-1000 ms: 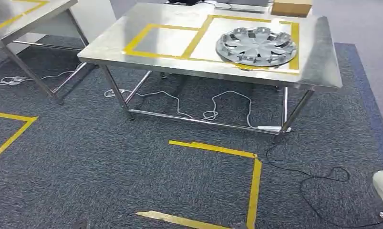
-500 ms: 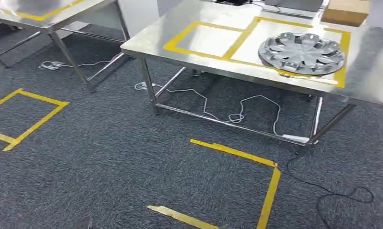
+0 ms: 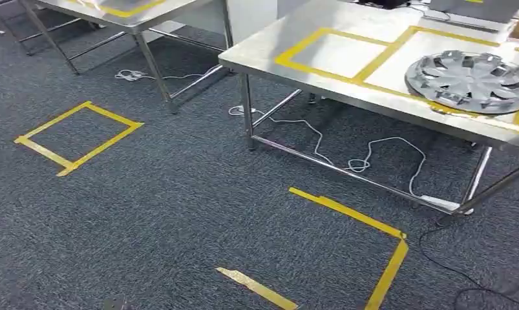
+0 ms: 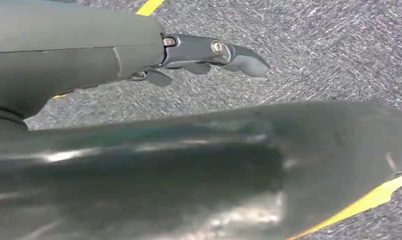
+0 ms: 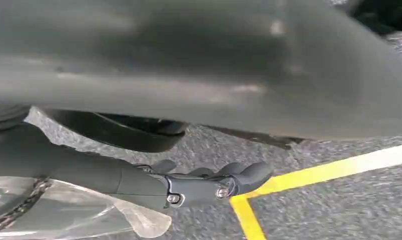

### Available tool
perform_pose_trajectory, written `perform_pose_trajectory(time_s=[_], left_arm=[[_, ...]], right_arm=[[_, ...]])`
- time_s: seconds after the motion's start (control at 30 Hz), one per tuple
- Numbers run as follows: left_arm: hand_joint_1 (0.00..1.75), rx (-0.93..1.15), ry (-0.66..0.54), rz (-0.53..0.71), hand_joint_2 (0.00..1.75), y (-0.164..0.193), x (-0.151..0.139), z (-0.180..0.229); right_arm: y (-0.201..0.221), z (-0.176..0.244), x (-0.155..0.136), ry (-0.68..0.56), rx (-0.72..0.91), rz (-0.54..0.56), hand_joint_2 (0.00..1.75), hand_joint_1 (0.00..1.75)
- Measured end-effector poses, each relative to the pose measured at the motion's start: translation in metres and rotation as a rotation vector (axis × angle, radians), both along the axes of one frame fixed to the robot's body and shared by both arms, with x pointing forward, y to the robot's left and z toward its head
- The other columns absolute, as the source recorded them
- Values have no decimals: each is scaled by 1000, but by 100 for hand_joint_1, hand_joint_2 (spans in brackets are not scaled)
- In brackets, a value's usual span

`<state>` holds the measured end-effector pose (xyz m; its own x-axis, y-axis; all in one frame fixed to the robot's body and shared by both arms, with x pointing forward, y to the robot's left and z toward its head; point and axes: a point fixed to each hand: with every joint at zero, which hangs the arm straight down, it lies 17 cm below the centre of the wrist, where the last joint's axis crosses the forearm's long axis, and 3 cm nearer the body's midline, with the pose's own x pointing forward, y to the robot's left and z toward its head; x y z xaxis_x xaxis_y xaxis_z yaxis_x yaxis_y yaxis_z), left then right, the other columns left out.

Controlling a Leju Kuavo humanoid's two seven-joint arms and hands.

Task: Take the parts from the cabinet and place them on the table.

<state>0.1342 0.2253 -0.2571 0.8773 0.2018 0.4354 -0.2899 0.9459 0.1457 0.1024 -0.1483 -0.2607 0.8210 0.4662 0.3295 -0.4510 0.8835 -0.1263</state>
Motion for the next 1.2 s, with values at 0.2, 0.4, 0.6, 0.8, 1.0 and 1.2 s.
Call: perform_pose_trajectory(time_s=[0.2,0.4,0.6,0.8,1.0,1.2], left_arm=[[0,10,-3,-15,0,-1,-1,0],[0,-1,-8,-19,0,-4,1,1],[0,-5,-16,-27,0,-5,4,2],[0,-9,-23,-30,0,-5,7,2],[0,-12,-21,-40,0,-5,4,1],[0,-11,-20,-46,0,-4,3,1]], right_arm=[[3,1,3,-1,22,-18,0,0],[-1,-1,-5,14,18,-9,0,0],[-5,-3,-8,24,17,2,0,0],[-7,-3,-11,23,38,-50,0,0],[-12,-5,-14,40,21,-10,0,0],[-11,-5,-14,40,22,12,0,0]])
